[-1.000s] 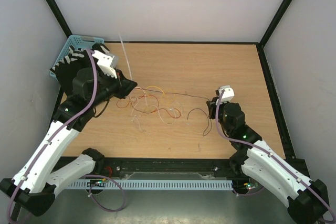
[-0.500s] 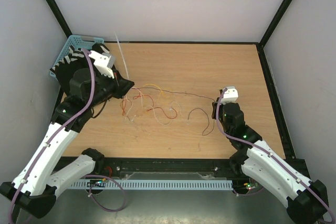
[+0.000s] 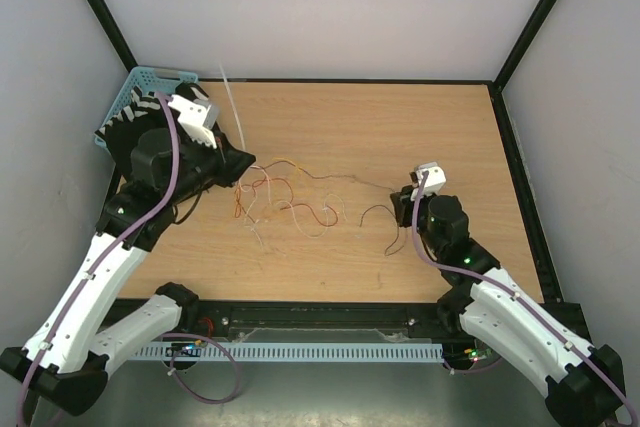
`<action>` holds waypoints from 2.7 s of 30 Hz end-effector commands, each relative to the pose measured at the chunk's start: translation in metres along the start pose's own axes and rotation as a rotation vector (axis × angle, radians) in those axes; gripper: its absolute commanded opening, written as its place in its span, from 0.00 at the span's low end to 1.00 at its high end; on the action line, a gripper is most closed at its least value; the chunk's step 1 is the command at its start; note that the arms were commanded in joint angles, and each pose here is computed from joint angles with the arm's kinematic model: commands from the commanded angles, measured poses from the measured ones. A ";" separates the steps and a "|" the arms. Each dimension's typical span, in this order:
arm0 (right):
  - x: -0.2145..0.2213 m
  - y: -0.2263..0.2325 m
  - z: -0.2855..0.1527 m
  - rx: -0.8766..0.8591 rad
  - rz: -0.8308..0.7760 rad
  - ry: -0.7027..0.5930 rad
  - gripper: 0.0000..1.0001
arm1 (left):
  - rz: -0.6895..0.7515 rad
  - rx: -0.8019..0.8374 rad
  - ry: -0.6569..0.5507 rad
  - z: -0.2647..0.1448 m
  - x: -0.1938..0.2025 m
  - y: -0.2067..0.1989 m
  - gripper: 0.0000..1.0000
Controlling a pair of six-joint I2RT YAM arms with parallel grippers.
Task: Zip-tie the wires
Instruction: Adjust the cable at the center of the board.
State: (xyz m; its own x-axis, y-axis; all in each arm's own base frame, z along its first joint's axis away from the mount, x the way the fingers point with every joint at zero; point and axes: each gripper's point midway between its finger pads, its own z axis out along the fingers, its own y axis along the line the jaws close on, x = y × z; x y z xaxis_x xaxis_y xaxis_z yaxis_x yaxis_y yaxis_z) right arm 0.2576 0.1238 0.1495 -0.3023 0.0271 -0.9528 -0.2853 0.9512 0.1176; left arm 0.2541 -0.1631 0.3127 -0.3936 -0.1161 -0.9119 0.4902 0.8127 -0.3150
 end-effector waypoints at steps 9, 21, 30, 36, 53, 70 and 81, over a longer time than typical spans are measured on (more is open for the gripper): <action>-0.049 0.090 -0.022 -0.517 -0.067 -0.161 0.75 | 0.046 0.055 -0.068 -0.005 -0.034 -0.015 0.01; -0.002 0.174 -0.027 -0.876 0.006 -0.045 0.78 | 0.053 0.071 -0.066 -0.002 -0.039 -0.018 0.01; 0.028 0.206 0.010 -0.857 0.007 0.035 0.78 | 0.043 0.077 -0.063 -0.001 -0.039 -0.019 0.01; 0.045 0.230 0.031 -0.906 -0.002 0.099 0.79 | 0.034 0.081 -0.061 -0.001 -0.038 -0.020 0.01; 0.084 0.269 0.051 -0.991 0.035 0.212 0.52 | 0.040 0.081 -0.066 -0.001 -0.041 -0.021 0.01; 0.047 0.152 0.018 -0.674 0.024 0.194 0.00 | 0.066 0.058 -0.079 -0.004 -0.046 -0.014 0.01; 0.020 0.065 0.023 -0.351 0.079 0.138 0.00 | 0.056 0.049 -0.084 -0.008 -0.045 -0.011 0.00</action>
State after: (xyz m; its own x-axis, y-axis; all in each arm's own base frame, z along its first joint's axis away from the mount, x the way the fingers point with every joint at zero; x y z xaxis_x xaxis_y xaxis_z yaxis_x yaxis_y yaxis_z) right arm 0.2470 0.2217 0.1433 -0.4161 0.0239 -0.9090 -0.6424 0.6998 0.3124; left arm 0.2629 -0.1645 0.3381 -0.3564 -0.0996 -0.9290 0.5287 0.7983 -0.2884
